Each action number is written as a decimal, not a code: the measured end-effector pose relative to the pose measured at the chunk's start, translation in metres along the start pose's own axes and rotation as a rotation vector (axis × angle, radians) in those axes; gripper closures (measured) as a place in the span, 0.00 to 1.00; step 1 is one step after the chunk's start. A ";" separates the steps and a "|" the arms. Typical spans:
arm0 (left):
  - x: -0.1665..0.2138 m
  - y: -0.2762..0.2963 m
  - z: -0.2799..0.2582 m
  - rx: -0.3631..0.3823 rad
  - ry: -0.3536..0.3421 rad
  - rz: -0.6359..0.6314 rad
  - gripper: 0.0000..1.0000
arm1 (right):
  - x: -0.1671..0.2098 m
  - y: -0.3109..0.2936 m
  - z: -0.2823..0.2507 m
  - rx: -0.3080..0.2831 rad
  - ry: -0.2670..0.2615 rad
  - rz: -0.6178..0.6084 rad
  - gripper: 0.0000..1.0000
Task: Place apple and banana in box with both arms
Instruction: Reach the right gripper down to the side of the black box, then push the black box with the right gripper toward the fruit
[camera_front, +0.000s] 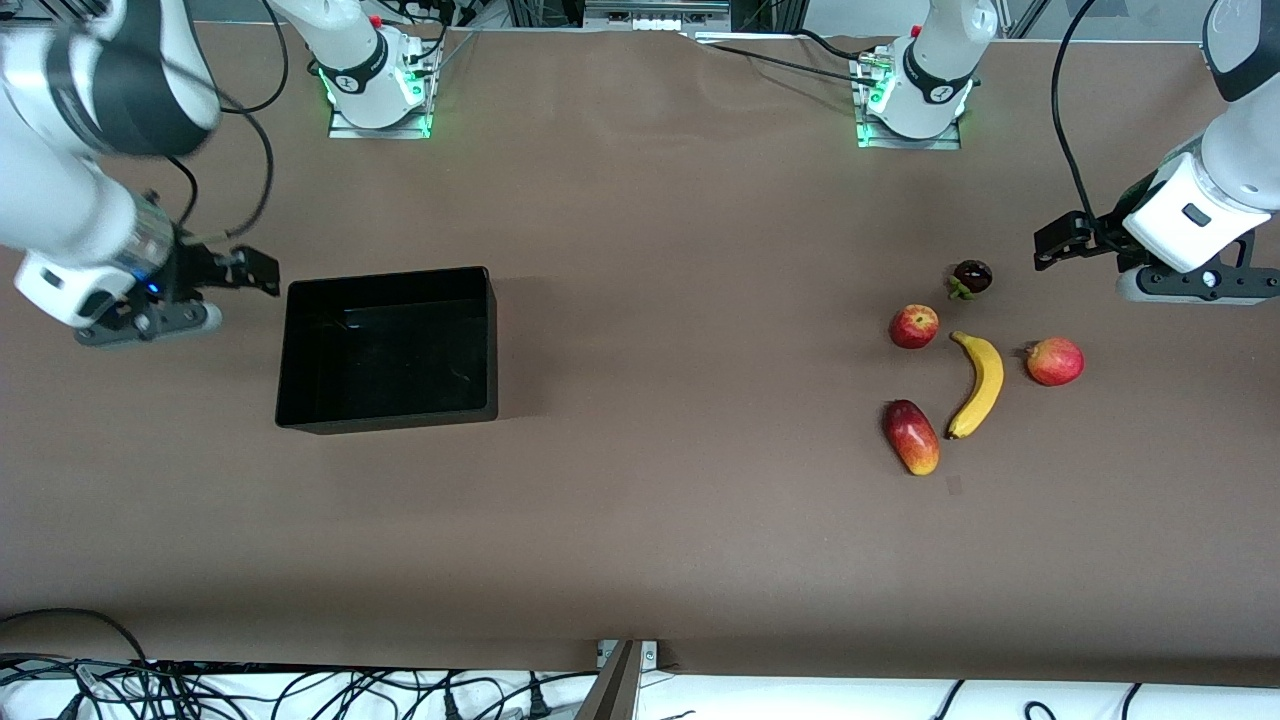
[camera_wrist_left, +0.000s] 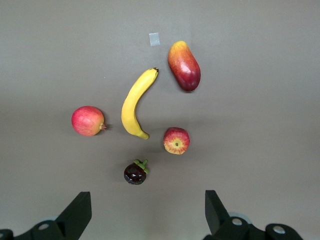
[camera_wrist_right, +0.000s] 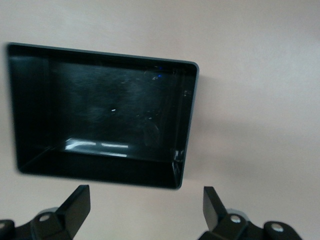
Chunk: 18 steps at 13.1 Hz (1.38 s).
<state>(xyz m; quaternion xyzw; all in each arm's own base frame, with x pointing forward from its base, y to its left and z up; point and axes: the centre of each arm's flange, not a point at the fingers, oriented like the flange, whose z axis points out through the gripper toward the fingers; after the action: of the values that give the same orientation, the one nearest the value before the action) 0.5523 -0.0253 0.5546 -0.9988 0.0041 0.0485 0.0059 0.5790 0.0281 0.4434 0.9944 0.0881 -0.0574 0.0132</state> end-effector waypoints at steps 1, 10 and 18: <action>0.000 0.000 0.000 0.000 0.000 0.000 0.00 | 0.002 0.009 0.027 -0.003 -0.004 0.017 0.00; 0.000 0.000 0.001 0.000 -0.002 0.000 0.00 | 0.016 0.038 0.178 -0.007 -0.057 0.093 0.00; 0.000 0.000 0.001 0.001 -0.009 0.001 0.00 | 0.004 0.038 0.208 -0.008 -0.055 0.093 0.62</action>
<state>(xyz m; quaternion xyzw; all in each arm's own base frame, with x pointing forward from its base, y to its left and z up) 0.5517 -0.0256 0.5534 -0.9986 0.0045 0.0529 0.0062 0.5662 -0.0160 0.2370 0.9953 0.0418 -0.0839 0.0222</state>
